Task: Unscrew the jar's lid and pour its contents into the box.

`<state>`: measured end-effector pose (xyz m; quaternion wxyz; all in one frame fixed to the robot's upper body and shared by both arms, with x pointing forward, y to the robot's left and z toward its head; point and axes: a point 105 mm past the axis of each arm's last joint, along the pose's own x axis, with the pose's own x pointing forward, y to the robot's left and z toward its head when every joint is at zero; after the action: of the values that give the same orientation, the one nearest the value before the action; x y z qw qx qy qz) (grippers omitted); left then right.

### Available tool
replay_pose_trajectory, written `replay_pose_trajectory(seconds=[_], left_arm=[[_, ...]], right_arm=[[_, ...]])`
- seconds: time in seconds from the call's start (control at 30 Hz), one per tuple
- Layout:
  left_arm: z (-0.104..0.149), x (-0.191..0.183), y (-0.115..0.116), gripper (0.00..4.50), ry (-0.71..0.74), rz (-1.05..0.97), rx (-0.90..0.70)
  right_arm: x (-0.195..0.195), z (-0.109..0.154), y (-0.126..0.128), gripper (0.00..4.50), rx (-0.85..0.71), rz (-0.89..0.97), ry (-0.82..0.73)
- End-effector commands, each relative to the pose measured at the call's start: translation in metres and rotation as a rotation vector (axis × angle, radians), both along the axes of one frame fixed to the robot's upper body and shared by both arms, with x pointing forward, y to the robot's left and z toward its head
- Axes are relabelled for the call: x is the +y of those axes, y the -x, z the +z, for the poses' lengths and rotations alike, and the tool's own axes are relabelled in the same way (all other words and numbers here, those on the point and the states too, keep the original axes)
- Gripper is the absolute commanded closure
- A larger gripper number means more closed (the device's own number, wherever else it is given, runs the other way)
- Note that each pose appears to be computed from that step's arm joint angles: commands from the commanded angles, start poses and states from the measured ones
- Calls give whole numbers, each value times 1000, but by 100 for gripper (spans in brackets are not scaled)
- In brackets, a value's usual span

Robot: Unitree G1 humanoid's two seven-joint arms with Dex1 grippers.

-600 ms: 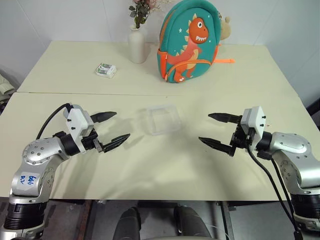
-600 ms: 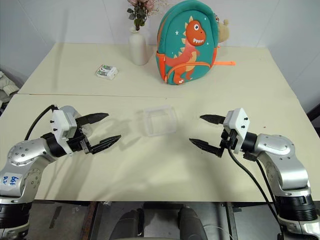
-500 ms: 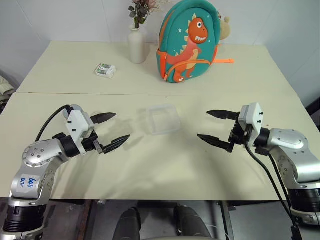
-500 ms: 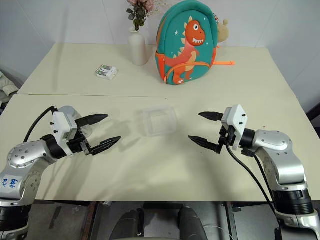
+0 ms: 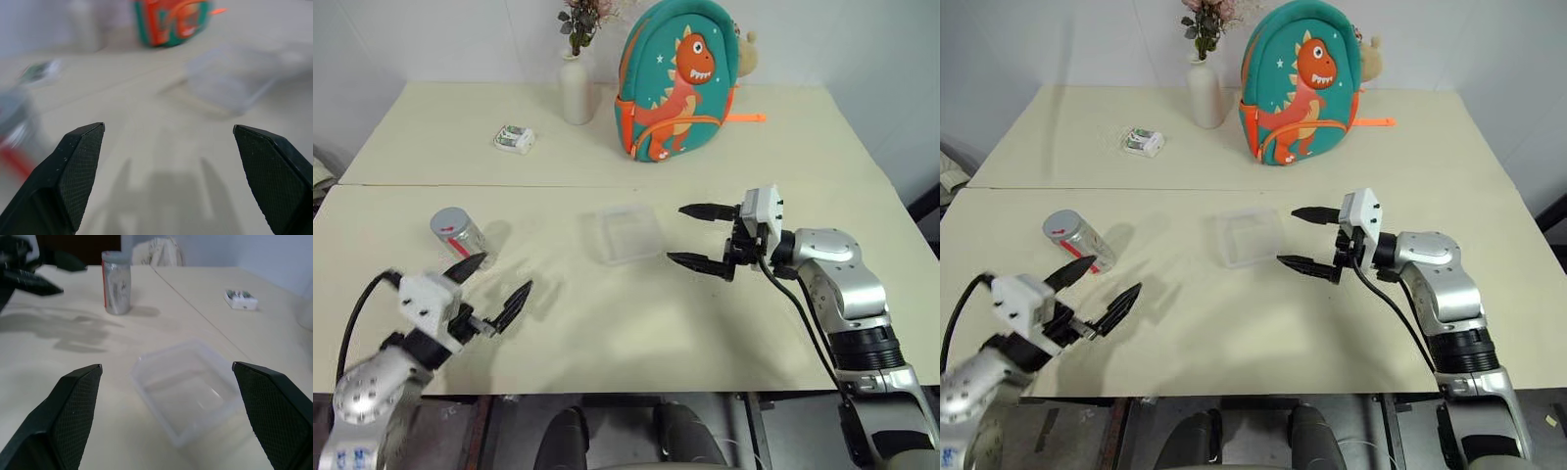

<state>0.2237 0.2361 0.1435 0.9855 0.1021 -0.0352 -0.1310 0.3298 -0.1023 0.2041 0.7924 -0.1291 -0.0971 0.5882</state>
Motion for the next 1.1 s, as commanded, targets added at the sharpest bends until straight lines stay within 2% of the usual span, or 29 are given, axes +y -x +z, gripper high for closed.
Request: replay_pose_trajectory(seconds=[0.03, 0.17, 0.47, 0.7, 0.87, 1.1], left_arm=[[10, 31, 12, 1, -6, 264, -77], [7, 49, 5, 1, 37, 386, -94], [8, 46, -40, 1, 56, 331, -109], [11, 61, -60, 1, 27, 382, -128], [15, 56, -82, 1, 41, 339, -147], [20, 59, -99, 1, 26, 327, -162]], right_arm=[[13, 23, 3, 0, -78, 68, -34], [26, 33, 7, 0, -106, 123, -44], [33, 51, 12, 0, -158, 134, -72], [36, 53, 18, 0, -163, 128, -90], [33, 54, 18, 0, -173, 97, -100], [32, 54, 19, 0, -179, 74, -111]])
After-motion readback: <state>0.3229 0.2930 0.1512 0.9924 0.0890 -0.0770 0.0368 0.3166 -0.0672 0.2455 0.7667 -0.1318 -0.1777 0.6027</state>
